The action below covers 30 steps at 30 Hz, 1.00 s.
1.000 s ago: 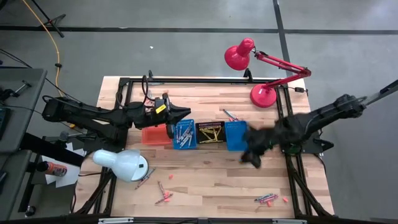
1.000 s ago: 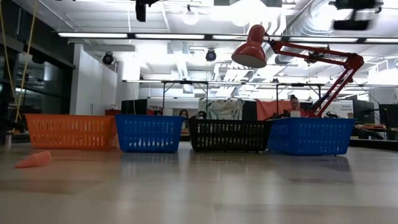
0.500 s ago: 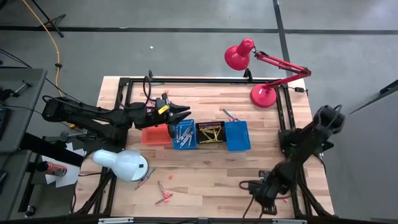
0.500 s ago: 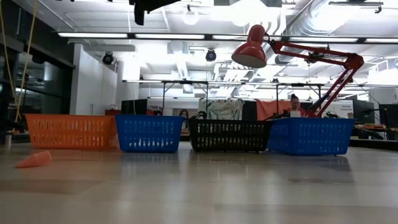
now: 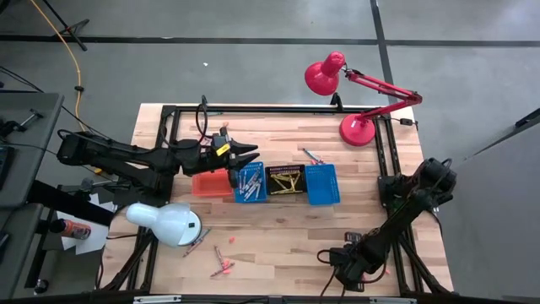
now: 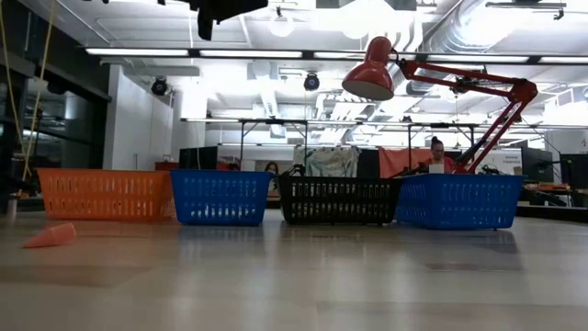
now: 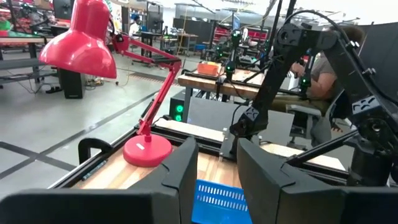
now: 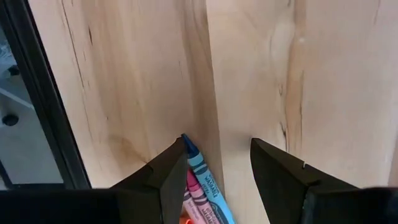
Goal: Sort crayons
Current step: Put the blue crayon into the orange bin
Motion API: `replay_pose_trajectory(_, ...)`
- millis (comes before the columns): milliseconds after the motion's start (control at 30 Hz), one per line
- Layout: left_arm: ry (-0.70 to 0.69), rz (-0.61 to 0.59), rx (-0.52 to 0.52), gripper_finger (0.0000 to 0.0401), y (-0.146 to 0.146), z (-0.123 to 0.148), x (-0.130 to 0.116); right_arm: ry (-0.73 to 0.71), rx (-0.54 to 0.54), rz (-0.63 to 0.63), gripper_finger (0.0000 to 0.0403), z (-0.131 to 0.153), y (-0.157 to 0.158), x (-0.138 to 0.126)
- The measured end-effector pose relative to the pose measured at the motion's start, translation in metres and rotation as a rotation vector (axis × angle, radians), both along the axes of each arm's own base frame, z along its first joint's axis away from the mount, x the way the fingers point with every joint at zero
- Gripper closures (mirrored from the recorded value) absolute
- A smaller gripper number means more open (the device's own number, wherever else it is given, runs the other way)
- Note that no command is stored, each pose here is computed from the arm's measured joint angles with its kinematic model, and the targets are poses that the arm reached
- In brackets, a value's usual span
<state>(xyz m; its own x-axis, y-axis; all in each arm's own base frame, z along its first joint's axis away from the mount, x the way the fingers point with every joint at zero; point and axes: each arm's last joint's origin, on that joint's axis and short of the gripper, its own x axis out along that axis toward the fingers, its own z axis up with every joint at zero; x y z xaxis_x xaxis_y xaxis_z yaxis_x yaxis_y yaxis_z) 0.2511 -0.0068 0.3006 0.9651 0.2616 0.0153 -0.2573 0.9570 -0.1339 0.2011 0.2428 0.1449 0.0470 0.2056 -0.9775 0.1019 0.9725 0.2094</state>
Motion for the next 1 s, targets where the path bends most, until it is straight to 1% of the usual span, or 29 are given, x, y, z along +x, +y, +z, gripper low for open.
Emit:
replay_pose_trajectory(200,0.014,-0.003,-0.015,0.0299,-0.001,-0.002,0.0,-0.017,0.005,0.045,0.0233,0.0,0.01,-0.01)
replay_pose_trajectory(333,0.018,-0.003,-0.015,0.0299,-0.001,-0.002,0.0,-0.057,-0.035,0.065,0.0233,0.0,0.014,-0.017)
replay_pose_trajectory(533,0.017,-0.003,-0.015,0.0299,-0.001,-0.002,0.0,-0.112,-0.084,0.046,0.0233,-0.001,0.012,-0.014)
replay_pose_trajectory(800,0.018,-0.003,-0.015,0.0299,-0.001,-0.002,0.0,-0.099,-0.111,0.048,0.0233,-0.003,0.009,-0.017)
replay_pose_trajectory(900,0.018,-0.003,-0.015,0.0299,0.0,-0.002,0.0,-0.104,-0.115,0.069,0.0233,-0.003,0.009,-0.017)
replay_pose_trajectory(1000,0.019,-0.002,-0.015,0.0299,0.0,-0.002,0.0,-0.128,-0.153,0.069,0.0233,-0.004,0.007,-0.017)
